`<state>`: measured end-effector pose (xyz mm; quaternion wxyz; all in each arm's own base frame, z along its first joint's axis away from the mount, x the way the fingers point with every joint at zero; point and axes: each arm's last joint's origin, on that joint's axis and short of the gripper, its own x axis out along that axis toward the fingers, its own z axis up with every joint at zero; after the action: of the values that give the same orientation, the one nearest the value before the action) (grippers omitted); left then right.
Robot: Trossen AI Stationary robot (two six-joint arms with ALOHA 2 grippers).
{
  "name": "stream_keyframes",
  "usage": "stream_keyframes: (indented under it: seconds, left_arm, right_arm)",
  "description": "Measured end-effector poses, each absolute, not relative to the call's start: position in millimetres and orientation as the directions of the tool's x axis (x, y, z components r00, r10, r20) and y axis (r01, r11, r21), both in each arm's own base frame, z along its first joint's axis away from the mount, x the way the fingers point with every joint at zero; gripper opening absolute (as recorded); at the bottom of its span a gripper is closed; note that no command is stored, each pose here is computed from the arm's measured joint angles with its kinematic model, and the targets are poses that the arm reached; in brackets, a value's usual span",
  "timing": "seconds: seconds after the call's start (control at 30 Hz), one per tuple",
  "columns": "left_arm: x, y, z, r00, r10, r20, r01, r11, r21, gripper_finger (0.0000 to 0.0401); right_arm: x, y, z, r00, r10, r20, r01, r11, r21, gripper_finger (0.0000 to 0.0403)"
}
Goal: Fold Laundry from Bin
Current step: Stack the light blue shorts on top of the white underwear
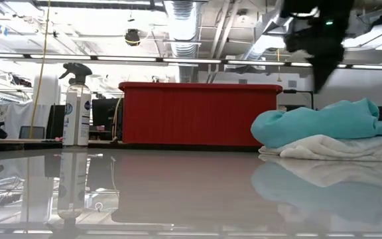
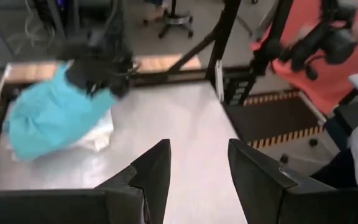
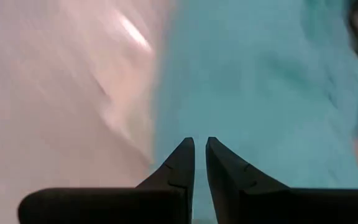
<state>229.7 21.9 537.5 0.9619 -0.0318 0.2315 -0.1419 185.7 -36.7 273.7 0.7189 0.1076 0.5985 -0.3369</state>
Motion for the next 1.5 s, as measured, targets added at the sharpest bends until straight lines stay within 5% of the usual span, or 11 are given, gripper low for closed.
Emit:
stream_keyframes:
  seconds: [0.1, 0.23, 0.6, 0.9, 1.2, 1.33, 1.5]
  left_arm:
    - [239, 20, 526, 0.828, -0.271, -0.491, 0.237, 0.963, -0.131, 0.0149]
    - [246, 19, 517, 0.813, -0.275, -0.514, 0.241, 0.961, -0.133, 0.0149]
    - [253, 20, 509, 0.79, -0.278, -0.546, 0.225, 0.96, -0.164, 0.0149]
    - [254, 20, 509, 0.79, -0.278, -0.546, 0.223, 0.96, -0.167, 0.0149]
    - [254, 20, 508, 0.788, -0.277, -0.55, 0.222, 0.961, -0.166, 0.0149]
    - [253, 20, 508, 0.786, -0.278, -0.553, 0.221, 0.961, -0.168, 0.0149]
    - [252, 20, 507, 0.777, -0.278, -0.565, 0.222, 0.96, -0.168, 0.0149]
  right_arm:
    - [177, -24, 269, -0.1, -0.33, -0.939, 0.593, 0.738, -0.323, 0.007]
    - [179, -12, 265, -0.126, -0.331, -0.935, 0.558, 0.756, -0.342, 0.0106]
    - [196, 10, 249, -0.159, -0.311, -0.937, 0.568, 0.748, -0.345, 0.0321]
    - [217, 11, 213, -0.376, -0.404, -0.834, 0.43, 0.721, -0.543, 0.0355]
    - [229, 1, 183, -0.554, -0.39, -0.736, 0.353, 0.69, -0.632, 0.0309]
    - [229, 2, 182, -0.574, -0.345, -0.743, 0.368, 0.702, -0.61, 0.0221]
    - [231, 4, 189, -0.556, -0.263, -0.788, 0.447, 0.705, -0.551, 0.0053]
